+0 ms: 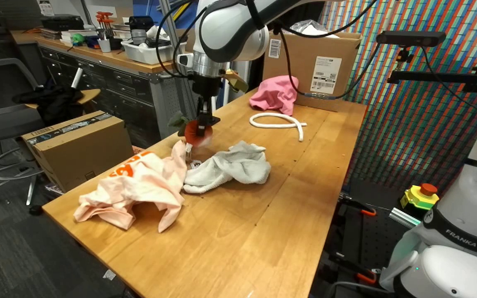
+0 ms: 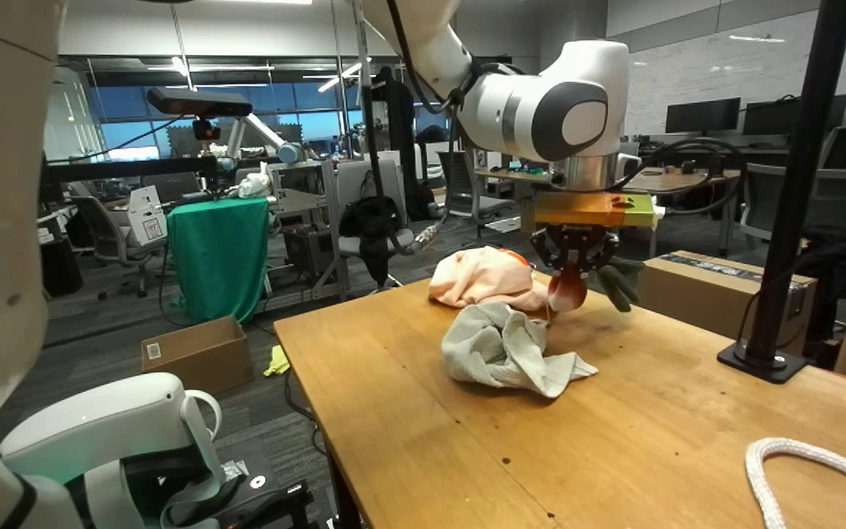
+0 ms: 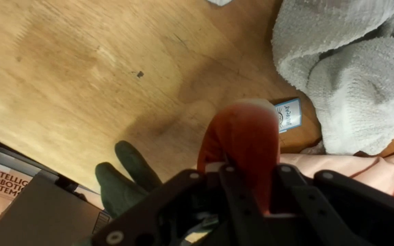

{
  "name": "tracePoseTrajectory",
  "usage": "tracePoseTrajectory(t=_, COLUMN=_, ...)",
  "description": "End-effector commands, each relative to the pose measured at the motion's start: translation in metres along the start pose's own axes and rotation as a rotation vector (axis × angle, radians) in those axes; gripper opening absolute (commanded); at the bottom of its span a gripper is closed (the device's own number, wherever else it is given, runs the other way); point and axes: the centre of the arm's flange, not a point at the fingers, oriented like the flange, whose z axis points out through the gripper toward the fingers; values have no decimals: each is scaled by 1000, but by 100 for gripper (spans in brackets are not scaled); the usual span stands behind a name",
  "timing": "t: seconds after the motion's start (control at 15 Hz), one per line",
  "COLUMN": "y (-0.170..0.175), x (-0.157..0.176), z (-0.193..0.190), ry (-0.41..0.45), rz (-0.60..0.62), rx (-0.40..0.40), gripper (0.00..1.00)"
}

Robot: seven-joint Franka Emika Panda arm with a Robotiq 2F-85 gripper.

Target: Separate the objects on the table.

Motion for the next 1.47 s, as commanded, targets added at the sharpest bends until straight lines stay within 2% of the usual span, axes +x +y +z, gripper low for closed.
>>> tracePoseTrajectory(t=0.0, y=-6, x=-15, z=-32, ry=41, rz=18, rx=-35, gripper=7)
tracePoseTrajectory(t=0.13, y=-9, x=-18, z=-48, ry=44, rz=19, rx=-43, gripper=7)
tracePoseTrajectory(t=0.4, y=-21, x=-22, z=-78, ry=34, rz=0, rx=3, gripper=7)
tracePoseTrajectory(t=0.67, y=-37, x=-32, z=-99, ry=29, rz=-51, rx=176, gripper=7)
tracePoseTrajectory(t=0.87, y=-51, x=-38, z=-101, ry=6, rz=-95, rx=300, gripper=7)
tracePoseTrajectory(t=1.0, y=-61, x=-40, z=-96, ry=-37, rz=-126, rx=364, gripper=7)
tracePoseTrajectory(t=1.4, y=-118, x=-37, z=-55, ry=-262, rz=-275, rx=519, gripper=6)
